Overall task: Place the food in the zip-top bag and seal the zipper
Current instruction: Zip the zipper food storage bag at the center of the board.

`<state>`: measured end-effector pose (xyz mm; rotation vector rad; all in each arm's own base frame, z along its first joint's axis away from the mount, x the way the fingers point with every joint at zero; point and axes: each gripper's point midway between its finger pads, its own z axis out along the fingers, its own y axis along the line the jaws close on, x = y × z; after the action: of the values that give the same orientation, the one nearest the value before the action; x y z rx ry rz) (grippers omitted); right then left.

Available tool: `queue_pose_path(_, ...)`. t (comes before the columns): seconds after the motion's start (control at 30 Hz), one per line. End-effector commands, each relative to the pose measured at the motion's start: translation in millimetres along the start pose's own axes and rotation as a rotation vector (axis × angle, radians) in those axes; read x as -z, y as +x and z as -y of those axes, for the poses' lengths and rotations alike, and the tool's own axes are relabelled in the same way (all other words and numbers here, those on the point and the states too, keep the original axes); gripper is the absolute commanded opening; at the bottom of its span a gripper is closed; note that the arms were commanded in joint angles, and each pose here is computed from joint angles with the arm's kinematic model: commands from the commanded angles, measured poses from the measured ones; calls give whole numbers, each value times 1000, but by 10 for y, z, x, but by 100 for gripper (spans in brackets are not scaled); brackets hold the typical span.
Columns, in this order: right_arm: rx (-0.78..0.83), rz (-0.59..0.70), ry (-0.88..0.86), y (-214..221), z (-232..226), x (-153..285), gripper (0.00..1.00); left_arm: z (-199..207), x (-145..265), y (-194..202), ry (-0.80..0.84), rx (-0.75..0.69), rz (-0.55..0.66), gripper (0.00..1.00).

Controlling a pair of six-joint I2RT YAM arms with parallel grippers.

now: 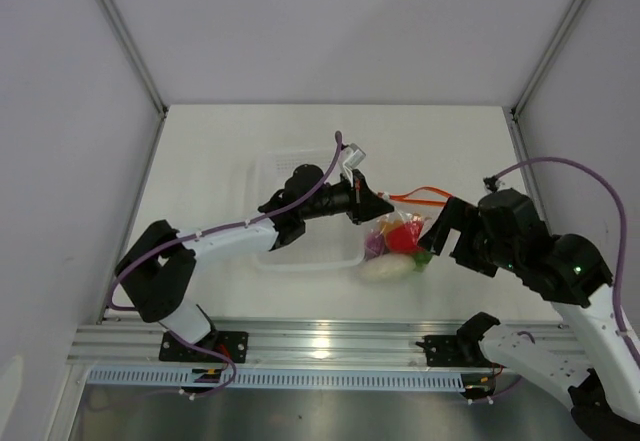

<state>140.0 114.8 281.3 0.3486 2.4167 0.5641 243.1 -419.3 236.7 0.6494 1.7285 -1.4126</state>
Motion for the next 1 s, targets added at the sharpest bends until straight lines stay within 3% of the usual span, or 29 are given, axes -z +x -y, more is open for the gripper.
queue_pose_path(0.0,-61,-202,60,436,103,-249,99,221,46,-466,-5,-29,118,0)
queue_pose_path(0.2,-106,-181,144,425,208,-407,99,278,100,-501,-21,-33,136,0)
queue_pose_path(0.37,-114,-130,425,295,552,-651,99,481,142,-410,36,-40,117,0)
queue_pose_path(0.73,-143,-61,487,168,848,-1135,99,595,228,-153,88,-19,69,0)
queue_pose_path(0.97,-45,-42,489,-67,817,-1343,99,650,192,-53,127,8,52,0)
